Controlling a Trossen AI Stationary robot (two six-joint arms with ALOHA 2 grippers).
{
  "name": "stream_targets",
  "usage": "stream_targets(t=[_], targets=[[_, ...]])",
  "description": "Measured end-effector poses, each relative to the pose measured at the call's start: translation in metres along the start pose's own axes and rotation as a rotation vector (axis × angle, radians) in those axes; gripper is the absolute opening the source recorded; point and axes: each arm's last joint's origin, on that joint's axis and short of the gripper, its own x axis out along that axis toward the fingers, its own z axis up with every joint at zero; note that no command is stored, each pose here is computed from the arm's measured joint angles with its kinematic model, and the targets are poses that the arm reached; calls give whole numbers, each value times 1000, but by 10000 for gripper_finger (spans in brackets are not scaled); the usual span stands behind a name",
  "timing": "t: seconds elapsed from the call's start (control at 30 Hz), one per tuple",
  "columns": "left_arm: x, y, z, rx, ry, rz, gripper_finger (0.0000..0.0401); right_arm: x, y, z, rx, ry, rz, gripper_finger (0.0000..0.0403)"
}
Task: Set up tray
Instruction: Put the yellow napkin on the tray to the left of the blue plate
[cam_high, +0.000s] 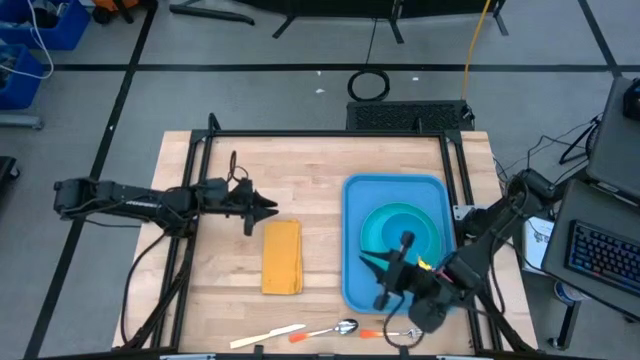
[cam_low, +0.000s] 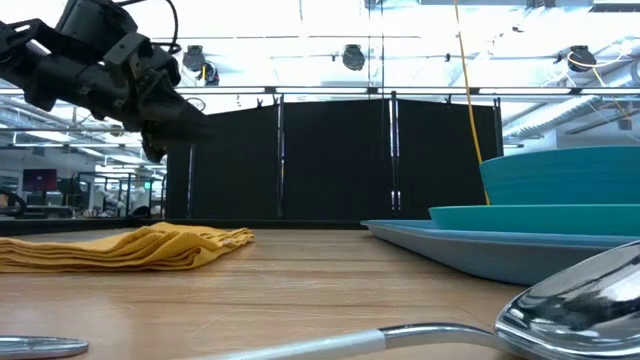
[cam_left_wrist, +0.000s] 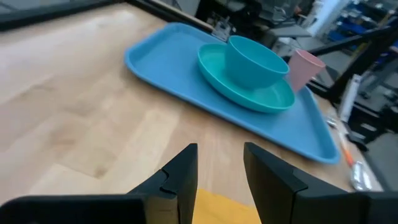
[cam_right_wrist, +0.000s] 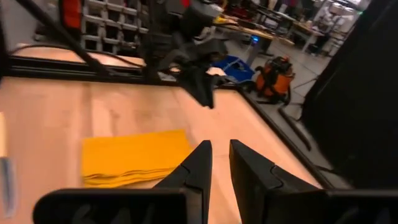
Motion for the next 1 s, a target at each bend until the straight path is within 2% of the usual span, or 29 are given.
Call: stream_targets(t=[0.2, 0.37, 0.57, 0.67, 0.8, 1.0], targets=[[0, -18, -9, 52, 3, 10, 134, 29, -10, -12, 4, 29, -86, 50], [-2, -37, -17, 62, 25, -54, 129, 52, -14, -30, 2, 17, -132, 48], [-6, -56, -26, 22, 45, -125, 70, 69, -18, -43, -2, -63, -155, 47], [-10, -68, -29, 23, 53, -193, 46, 74, -20, -43, 7, -124, -100, 47], [-18, -82, -39, 97, 54, -207, 12, 78, -22, -48, 12, -193, -8, 47], [-24, -95, -49, 164, 68, -239, 3, 81, -27, -55, 1, -226, -23, 47]])
